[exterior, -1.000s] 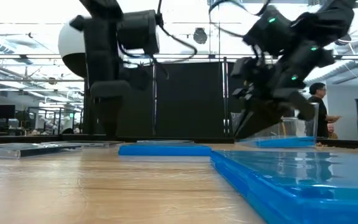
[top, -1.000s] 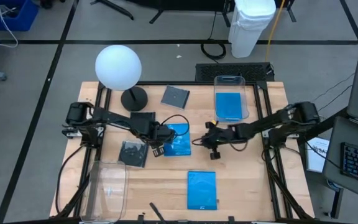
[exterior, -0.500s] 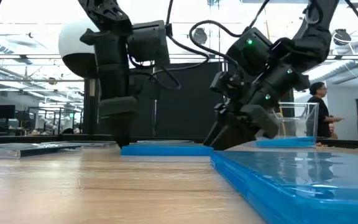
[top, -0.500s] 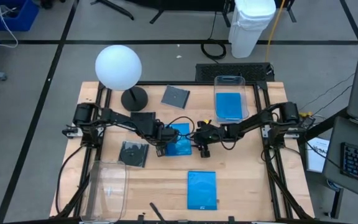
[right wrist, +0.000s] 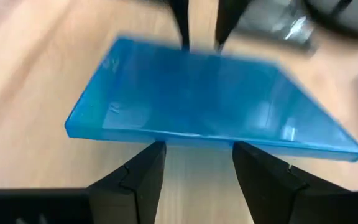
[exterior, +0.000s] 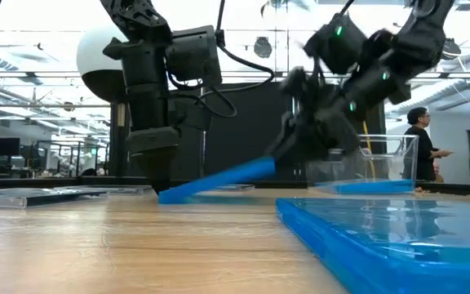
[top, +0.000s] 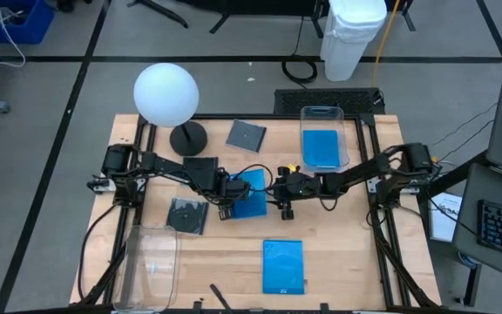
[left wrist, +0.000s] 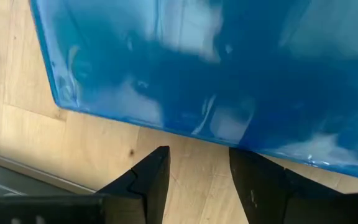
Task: Pick & place jewel cases by type
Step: Put the top blue CD case into the top transparent bin
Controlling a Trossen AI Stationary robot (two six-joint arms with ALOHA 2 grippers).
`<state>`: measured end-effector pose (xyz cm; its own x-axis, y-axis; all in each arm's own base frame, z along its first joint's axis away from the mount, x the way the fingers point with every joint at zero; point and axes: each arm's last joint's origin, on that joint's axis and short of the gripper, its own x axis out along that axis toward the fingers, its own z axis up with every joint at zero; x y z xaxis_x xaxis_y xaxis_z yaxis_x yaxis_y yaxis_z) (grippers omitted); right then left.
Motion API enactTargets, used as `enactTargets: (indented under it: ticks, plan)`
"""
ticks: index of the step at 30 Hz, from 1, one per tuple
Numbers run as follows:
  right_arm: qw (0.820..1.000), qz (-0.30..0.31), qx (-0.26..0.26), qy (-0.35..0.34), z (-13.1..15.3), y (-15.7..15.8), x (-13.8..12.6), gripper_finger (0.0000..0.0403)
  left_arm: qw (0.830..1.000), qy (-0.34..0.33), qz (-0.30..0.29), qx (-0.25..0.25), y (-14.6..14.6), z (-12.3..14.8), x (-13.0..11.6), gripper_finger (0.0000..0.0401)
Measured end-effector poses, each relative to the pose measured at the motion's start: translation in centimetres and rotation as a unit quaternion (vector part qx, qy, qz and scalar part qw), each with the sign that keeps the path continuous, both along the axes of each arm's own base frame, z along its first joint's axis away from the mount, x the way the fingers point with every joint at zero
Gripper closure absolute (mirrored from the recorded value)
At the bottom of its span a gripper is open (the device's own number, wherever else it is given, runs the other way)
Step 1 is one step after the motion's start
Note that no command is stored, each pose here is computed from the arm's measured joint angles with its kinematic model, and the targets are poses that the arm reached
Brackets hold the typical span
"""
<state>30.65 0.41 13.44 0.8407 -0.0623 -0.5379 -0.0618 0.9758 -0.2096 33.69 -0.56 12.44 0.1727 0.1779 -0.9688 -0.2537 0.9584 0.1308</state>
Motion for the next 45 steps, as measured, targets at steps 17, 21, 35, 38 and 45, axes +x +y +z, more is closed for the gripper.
enactTargets:
  ticks: [17,21,35,38,45]
  plan:
    - [0.997,0.025,-0.064,-0.018,0.8,0.2,0.1,0.0214,1.0,-0.003,0.002,-0.001,0.0,0.0,0.1,0.0229]
    - [0.993,0.036,-0.109,-0.024,0.9,0.2,0.2,0.0206,1.0,-0.003,0.003,-0.001,0.0,0.0,0.0,0.0229]
    - [0.971,0.026,-0.23,-0.054,-0.3,0.1,1.4,0.02,1.0,-0.001,0.004,-0.002,0.0,0.0,0.0,0.0231]
    - [0.97,0.019,-0.238,-0.052,-0.4,0.4,1.4,0.02,1.0,-0.001,0.003,-0.002,0.0,0.0,0.0,0.0231]
    - [0.954,0.02,-0.295,-0.05,-0.1,1.7,1.4,0.0202,1.0,-0.002,0.001,-0.002,0.0,0.0,0.0,0.0231]
